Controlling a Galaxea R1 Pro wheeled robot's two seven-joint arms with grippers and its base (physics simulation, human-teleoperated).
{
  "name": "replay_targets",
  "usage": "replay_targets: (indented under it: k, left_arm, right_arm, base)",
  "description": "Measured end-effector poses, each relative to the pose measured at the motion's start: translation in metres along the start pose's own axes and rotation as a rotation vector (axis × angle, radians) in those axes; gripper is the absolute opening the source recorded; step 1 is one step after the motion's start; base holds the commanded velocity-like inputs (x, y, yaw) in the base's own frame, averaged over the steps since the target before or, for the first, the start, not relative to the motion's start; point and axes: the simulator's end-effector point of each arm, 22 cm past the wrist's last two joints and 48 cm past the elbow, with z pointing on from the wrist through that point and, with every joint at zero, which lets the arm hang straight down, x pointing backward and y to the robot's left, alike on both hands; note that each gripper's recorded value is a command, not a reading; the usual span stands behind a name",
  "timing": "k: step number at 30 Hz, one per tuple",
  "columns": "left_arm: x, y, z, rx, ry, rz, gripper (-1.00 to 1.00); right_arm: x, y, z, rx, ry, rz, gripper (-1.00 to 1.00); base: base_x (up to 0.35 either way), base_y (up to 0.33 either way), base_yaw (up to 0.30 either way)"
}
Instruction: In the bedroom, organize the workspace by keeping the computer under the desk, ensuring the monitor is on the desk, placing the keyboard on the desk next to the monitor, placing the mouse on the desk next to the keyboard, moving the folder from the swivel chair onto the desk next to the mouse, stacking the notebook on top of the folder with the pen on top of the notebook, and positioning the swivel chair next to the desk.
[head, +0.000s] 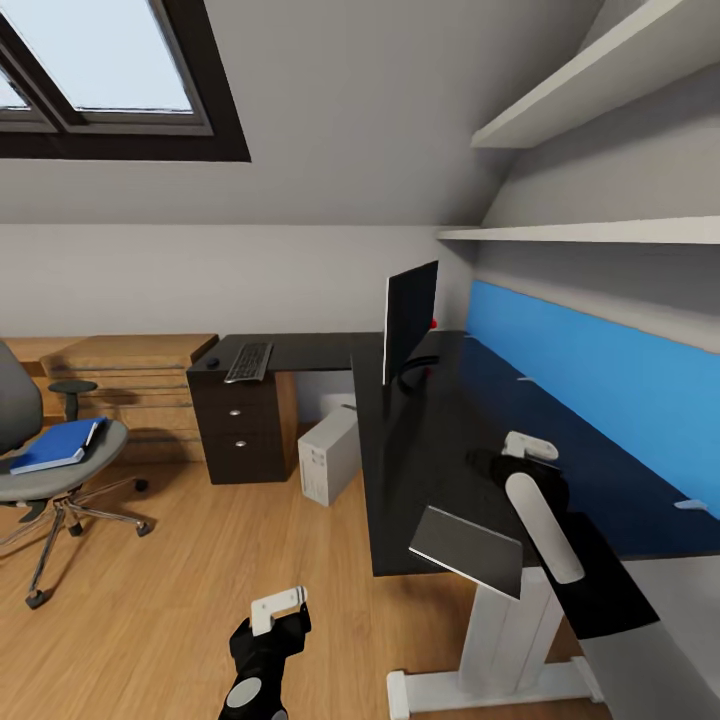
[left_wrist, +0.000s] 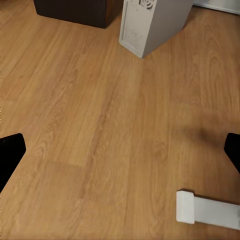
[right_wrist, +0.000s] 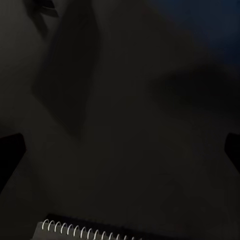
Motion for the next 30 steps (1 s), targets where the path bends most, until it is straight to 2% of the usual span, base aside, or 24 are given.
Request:
replay_targets:
  k: [6,15,25,28,30]
  left_arm:
    - [0.0,0.001,0.0,-0.002,0.0,0.002,1.0]
    - [0.0,0.001,0.001,-0.004,-0.001,0.004,1.0]
    - [0.0,0.001,0.001,-0.004,-0.001,0.004,1.0]
    - [0.001,0.001,0.001,-0.004,0.0,0.004,1.0]
    - [0.001,0.001,0.001,-0.004,0.001,0.004,1.0]
  right_arm:
    - [-0.003,0.007,-0.004,-0.018,-0.009,0.012,1.0]
    - [-0.011,0.008,-0.004,-0.021,-0.039,0.05,1.0]
    - [-0.011,0.011,-0.004,-0.049,-0.041,0.054,1.0]
    - [-0.008,0.01,-0.002,-0.078,-0.04,0.076,1.0]
    - [-0.004,0.004,0.0,-0.102,-0.03,0.121,1.0]
  base:
    - [-0.075,0.0,0.0]
    - [-0.329,0.0,0.0]
    - [-0.336,0.0,0.0]
    - [-0.336,0.0,0.0]
    - [-0.336,0.0,0.0]
